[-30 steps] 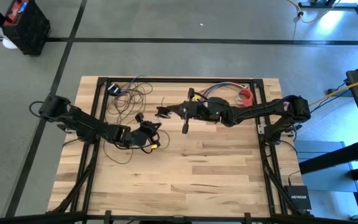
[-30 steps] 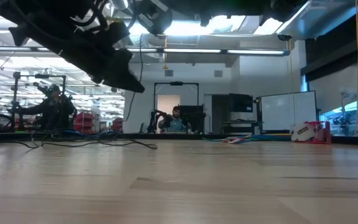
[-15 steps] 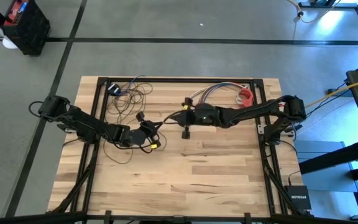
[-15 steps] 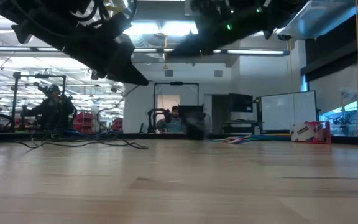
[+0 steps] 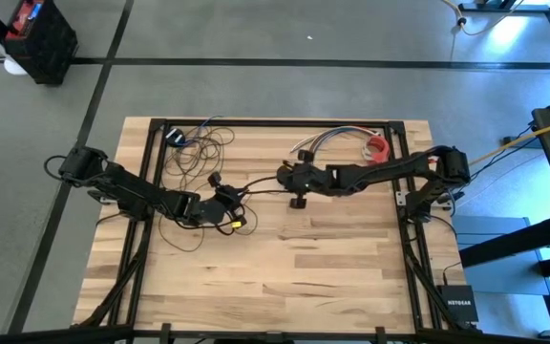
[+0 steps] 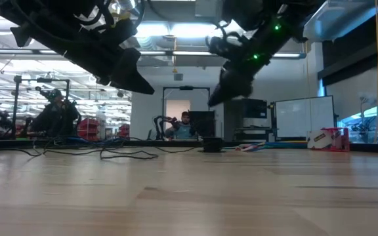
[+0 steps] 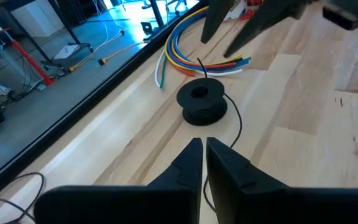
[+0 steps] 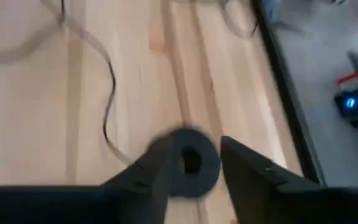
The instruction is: Coiling cords
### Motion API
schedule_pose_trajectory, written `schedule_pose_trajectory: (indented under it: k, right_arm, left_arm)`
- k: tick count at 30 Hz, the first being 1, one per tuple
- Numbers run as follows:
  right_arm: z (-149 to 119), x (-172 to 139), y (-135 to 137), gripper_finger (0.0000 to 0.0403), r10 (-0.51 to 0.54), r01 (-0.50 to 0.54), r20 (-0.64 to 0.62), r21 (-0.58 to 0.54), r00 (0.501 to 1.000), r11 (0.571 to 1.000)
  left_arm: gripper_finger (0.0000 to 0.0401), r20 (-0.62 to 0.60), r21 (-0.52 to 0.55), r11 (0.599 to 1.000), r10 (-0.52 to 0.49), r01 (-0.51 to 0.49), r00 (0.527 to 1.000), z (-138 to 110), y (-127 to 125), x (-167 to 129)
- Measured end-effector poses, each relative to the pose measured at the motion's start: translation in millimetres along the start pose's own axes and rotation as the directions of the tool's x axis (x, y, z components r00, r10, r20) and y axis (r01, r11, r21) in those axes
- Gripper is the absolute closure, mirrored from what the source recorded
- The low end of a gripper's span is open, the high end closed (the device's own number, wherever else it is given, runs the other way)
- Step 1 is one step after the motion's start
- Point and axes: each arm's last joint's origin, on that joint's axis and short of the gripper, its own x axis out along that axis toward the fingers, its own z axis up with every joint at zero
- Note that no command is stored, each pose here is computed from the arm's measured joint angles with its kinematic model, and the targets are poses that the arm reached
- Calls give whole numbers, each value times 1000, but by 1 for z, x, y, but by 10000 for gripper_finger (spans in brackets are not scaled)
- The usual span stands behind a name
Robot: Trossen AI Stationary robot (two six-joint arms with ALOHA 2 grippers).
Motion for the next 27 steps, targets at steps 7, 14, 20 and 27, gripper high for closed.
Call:
schedule_pose_trajectory:
  k: [7, 14, 20, 27]
  right_arm:
    - [-21, 7, -18, 206, -8, -3, -171, -65, 985, 998]
    - [-27, 11, -30, 196, 4, -5, -192, -9, 981, 1000]
    - [-10, 13, -30, 196, 105, -105, 10, 15, 994, 994]
    - [-11, 28, 10, 207, 183, -172, 24, -251, 983, 953]
  left_arm:
    - [386, 0, 0, 1000, 0, 0, 1000, 0, 0, 0]
    - [386, 1, 4, 1000, 0, 0, 1000, 0, 0, 0]
    - [386, 1, 3, 1000, 0, 0, 1000, 0, 0, 0]
    - [386, -1, 8, 1000, -2, 2, 1000, 0, 0, 0]
